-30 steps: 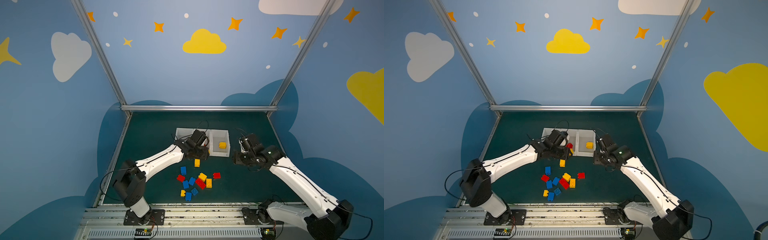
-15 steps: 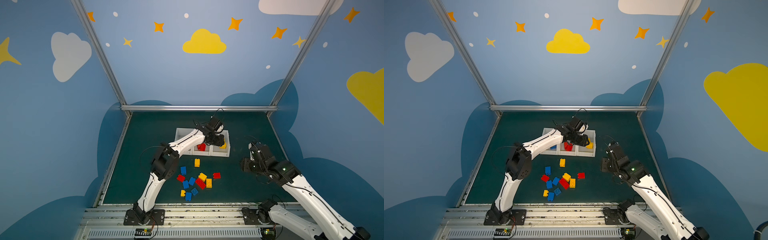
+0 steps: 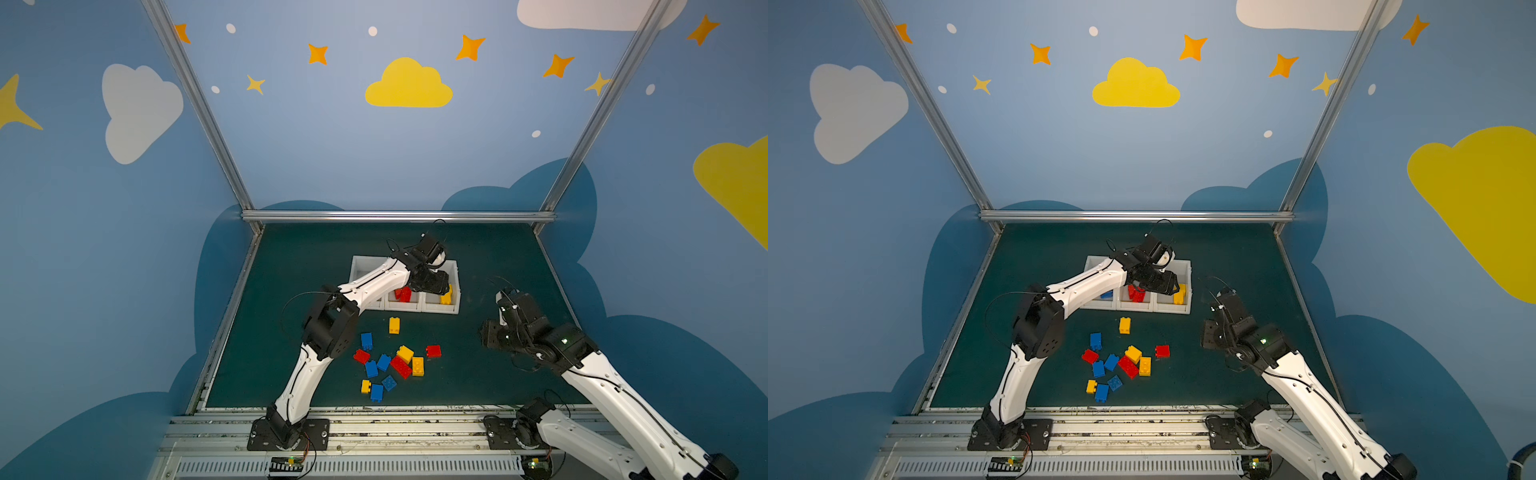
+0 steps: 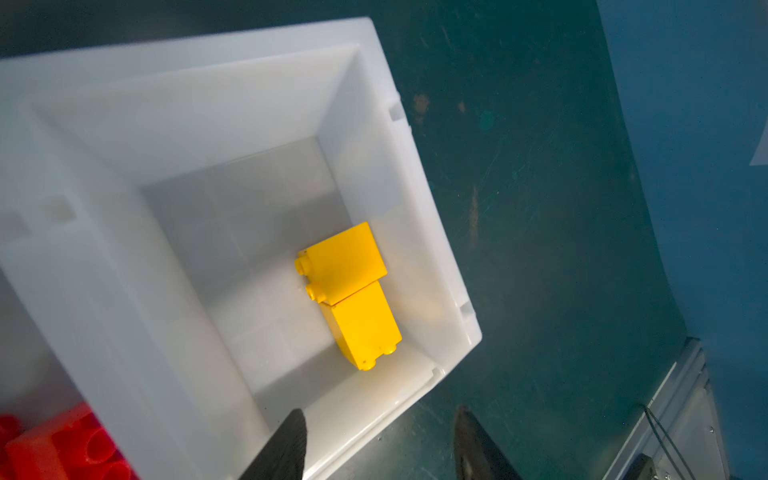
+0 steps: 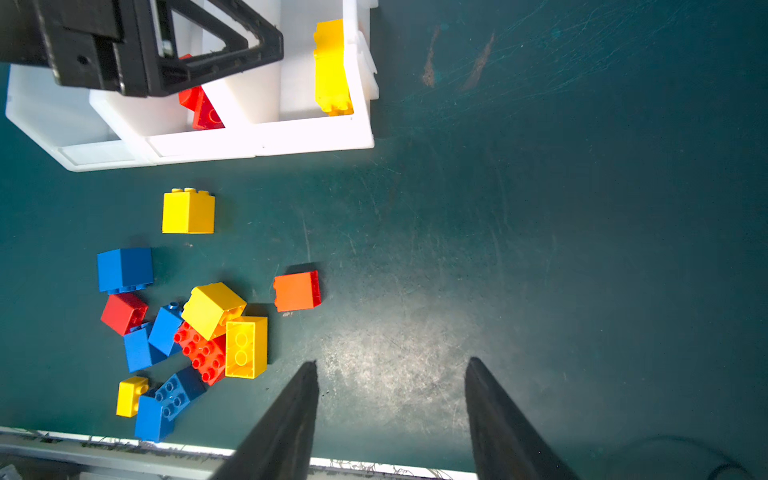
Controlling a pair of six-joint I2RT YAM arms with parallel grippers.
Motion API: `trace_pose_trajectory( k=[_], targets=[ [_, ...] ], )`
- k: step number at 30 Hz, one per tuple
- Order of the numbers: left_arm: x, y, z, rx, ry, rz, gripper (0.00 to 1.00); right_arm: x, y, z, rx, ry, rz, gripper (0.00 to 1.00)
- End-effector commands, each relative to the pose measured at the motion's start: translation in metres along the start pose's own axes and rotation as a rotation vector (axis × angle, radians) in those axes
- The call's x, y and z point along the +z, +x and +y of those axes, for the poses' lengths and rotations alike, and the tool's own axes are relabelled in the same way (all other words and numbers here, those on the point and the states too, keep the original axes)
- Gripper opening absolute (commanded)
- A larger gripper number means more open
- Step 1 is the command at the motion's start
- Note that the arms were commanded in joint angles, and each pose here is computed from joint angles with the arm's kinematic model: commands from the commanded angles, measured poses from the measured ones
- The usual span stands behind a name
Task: Sort the legos into containers by color
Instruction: 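Withdraw the left gripper while the right gripper grasps a yellow brick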
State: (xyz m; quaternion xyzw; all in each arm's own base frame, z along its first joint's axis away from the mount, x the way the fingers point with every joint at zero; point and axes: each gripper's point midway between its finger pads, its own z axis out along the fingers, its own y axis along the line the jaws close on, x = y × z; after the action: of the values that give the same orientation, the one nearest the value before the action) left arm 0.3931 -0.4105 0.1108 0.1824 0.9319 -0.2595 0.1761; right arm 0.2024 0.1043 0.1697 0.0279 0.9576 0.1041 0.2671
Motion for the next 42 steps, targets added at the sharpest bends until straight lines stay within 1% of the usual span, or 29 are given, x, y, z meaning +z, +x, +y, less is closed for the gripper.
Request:
trace_pose_trajectory(
  k=[1,7,11,18,21,26,32,35,37,40,42],
  targets=[
    [-0.026,-0.009,-0.005,0.009,0.016,-0.054,0.59,0.0,0.002,-0.001,0.018,-0.005,0.005,0.57],
    [-0.04,-0.003,-0.006,-0.009,0.058,-0.063,0.6,0.008,0.004,0.004,0.017,-0.018,0.031,0.57],
    [-0.052,-0.002,-0.003,-0.017,0.069,-0.094,0.6,0.018,0.005,0.01,0.013,-0.023,0.064,0.57],
    [-0.082,0.002,0.004,-0.027,0.075,-0.143,0.6,0.041,0.011,0.036,0.015,-0.099,0.175,0.57],
    [-0.101,0.012,0.01,-0.003,0.034,-0.141,0.6,0.046,0.013,0.051,-0.003,-0.115,0.23,0.57],
    [-0.138,0.04,0.035,-0.025,-0.038,-0.197,0.61,0.054,0.019,0.072,-0.051,-0.095,0.299,0.57],
    [-0.175,0.089,0.089,-0.149,-0.158,-0.245,0.62,0.074,0.028,0.112,-0.13,-0.106,0.389,0.57],
    [-0.194,0.112,0.11,-0.202,-0.198,-0.278,0.62,0.084,0.033,0.131,-0.155,-0.08,0.476,0.57],
    [-0.205,0.125,0.12,-0.23,-0.22,-0.308,0.63,0.095,0.036,0.146,-0.196,-0.061,0.522,0.58],
    [-0.218,0.142,0.132,-0.266,-0.242,-0.346,0.64,0.111,0.037,0.172,-0.253,-0.052,0.521,0.59],
    [-0.222,0.154,0.139,-0.284,-0.258,-0.359,0.64,0.121,0.036,0.186,-0.269,-0.052,0.509,0.6]
  ],
)
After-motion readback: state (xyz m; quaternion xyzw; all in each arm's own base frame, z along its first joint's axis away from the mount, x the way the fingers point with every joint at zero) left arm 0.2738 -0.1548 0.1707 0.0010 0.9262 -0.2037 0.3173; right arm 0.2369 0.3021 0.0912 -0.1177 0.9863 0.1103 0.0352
